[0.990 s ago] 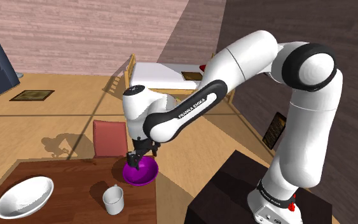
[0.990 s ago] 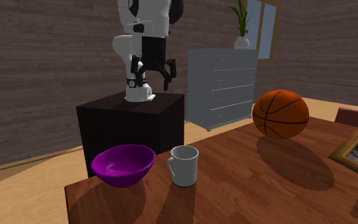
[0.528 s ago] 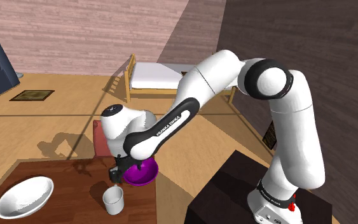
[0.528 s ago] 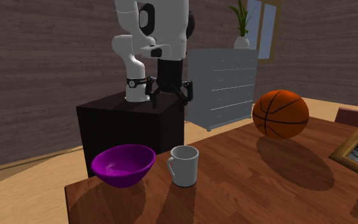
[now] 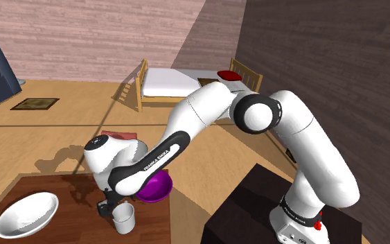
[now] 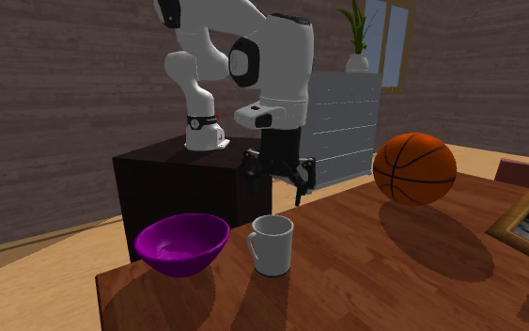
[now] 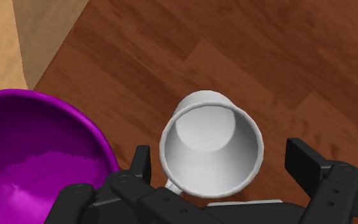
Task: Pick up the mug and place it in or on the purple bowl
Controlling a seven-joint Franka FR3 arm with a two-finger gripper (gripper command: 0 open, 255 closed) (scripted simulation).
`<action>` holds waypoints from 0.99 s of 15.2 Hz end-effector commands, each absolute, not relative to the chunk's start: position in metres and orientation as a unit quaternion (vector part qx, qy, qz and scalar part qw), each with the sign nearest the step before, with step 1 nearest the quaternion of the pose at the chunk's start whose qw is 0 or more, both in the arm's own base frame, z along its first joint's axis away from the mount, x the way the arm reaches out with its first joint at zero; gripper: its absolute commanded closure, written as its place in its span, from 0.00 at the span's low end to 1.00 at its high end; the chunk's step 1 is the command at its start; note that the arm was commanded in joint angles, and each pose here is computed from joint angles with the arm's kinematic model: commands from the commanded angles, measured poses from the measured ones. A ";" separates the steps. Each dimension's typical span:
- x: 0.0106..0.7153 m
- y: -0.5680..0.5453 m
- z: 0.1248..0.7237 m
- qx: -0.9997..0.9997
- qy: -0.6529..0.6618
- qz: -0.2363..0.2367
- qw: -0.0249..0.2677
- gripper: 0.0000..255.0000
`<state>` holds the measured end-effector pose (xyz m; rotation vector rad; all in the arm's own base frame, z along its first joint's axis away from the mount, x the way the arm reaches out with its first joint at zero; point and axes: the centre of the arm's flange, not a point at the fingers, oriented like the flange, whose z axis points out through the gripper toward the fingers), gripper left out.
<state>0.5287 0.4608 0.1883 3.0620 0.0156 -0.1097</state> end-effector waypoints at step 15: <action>0.545 0.498 0.108 0.998 0.005 -0.040 0.038 0.00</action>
